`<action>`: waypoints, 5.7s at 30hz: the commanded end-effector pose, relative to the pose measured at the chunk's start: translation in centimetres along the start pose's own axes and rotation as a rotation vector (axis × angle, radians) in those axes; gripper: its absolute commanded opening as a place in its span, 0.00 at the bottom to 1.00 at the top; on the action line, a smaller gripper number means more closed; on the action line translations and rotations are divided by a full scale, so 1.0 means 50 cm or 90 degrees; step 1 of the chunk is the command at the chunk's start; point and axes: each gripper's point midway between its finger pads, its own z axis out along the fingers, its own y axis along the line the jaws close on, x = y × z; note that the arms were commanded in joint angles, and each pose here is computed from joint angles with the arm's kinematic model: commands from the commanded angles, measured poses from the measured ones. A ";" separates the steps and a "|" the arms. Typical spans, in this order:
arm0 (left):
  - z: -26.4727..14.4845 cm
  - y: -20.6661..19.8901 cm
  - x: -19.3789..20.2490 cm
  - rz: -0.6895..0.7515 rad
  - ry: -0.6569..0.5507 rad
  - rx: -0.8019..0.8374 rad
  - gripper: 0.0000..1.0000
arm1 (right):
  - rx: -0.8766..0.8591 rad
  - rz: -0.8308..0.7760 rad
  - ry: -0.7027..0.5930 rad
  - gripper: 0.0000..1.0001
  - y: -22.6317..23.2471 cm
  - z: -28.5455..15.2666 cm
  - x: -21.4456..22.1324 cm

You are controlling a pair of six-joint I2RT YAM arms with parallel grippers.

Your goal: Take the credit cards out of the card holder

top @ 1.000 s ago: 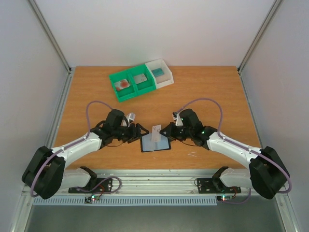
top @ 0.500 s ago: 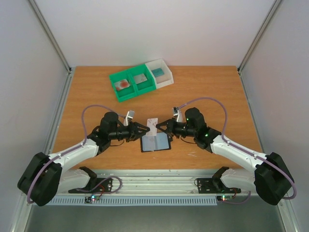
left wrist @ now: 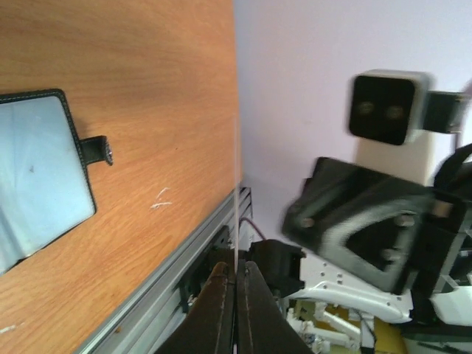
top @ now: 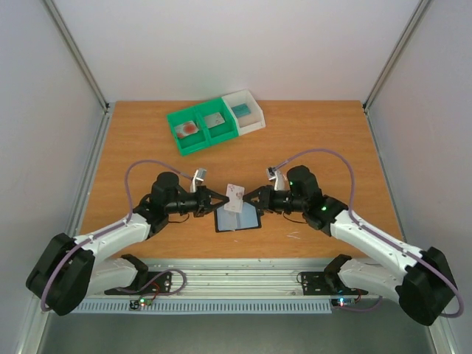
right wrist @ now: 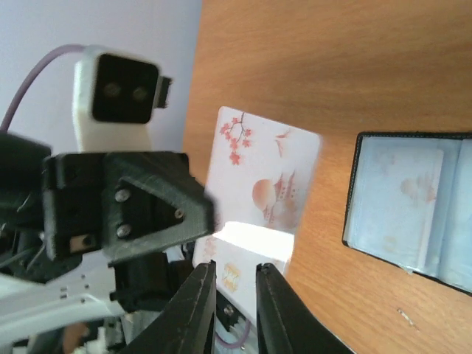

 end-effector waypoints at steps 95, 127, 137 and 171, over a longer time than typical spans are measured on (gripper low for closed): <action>-0.123 -0.169 -0.018 0.038 -0.159 0.059 0.64 | -0.145 0.046 -0.105 0.01 0.136 0.009 -0.136; -0.080 -0.115 -0.051 -0.051 -0.166 0.066 0.46 | -0.141 0.092 -0.121 0.01 0.118 0.026 -0.137; -0.078 -0.122 -0.061 -0.045 -0.176 0.077 0.02 | -0.138 0.092 -0.111 0.01 0.115 0.029 -0.128; -0.106 -0.034 -0.205 0.035 -0.208 -0.244 0.00 | 0.018 -0.056 -0.057 0.99 0.021 -0.031 -0.032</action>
